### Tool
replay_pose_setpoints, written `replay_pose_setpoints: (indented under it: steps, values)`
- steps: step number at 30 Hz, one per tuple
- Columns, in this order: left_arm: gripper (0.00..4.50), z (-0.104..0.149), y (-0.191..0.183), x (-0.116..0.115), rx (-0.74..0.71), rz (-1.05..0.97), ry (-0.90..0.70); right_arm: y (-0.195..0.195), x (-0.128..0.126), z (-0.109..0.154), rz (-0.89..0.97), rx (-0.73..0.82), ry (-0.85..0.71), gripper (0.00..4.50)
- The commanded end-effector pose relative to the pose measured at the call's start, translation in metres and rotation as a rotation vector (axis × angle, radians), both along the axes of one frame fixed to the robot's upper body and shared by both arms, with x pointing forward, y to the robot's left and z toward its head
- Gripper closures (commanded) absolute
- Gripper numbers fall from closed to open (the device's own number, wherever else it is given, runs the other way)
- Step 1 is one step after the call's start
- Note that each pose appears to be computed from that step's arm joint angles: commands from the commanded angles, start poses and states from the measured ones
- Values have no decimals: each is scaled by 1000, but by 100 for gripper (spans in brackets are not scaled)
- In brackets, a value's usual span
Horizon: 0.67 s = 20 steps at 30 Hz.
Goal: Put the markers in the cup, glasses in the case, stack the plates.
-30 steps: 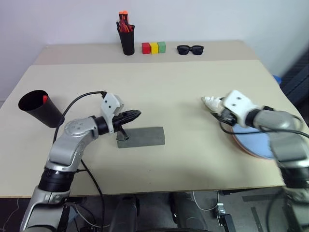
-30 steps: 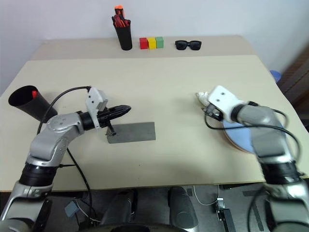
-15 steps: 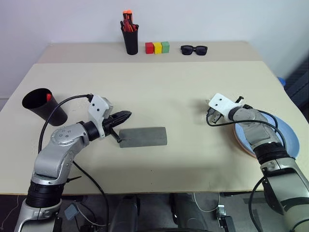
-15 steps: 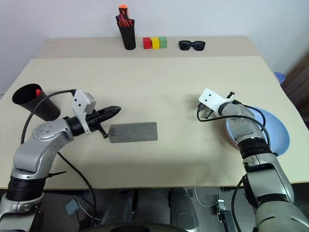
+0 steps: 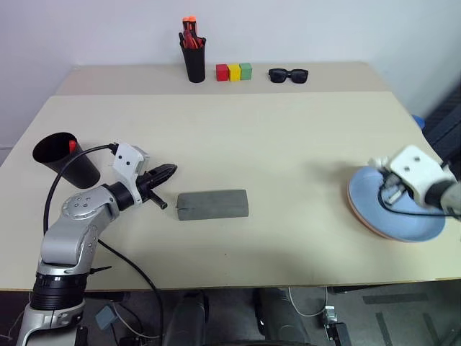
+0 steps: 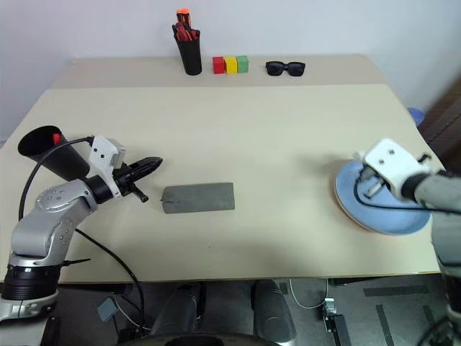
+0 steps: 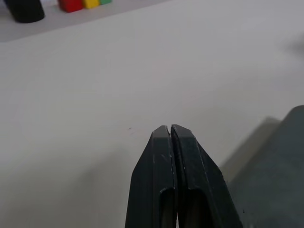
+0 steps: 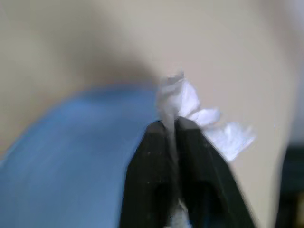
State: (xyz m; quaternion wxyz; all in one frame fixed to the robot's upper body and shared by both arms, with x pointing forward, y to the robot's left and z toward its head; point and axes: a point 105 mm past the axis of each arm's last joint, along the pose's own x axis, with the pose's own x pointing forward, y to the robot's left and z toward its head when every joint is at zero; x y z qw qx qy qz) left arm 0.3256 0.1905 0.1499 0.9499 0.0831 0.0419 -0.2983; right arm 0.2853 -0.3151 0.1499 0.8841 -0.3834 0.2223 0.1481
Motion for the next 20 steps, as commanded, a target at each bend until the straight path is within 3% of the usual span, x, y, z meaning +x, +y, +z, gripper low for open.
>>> replay_pose_setpoints:
  steps: [1, 2, 7, 14, 20]
  values:
    - [450, 8, 10, 1, 51, 47, -64, 4, 6, 23, 29, -69, -96, 208]
    - [450, 9, 13, -2, 58, 53, -77, 7, 7, 26, 57, -77, -109, 156]
    - [450, 8, 34, -16, 70, 122, -86, 24, 19, 38, 152, 29, -154, 156]
    - [450, -1, 84, -56, 97, 309, -49, 74, 40, 45, 324, 357, -185, 156]
    - [450, 1, 101, -74, 115, 403, -56, 89, 61, 40, 375, 390, -170, 156]
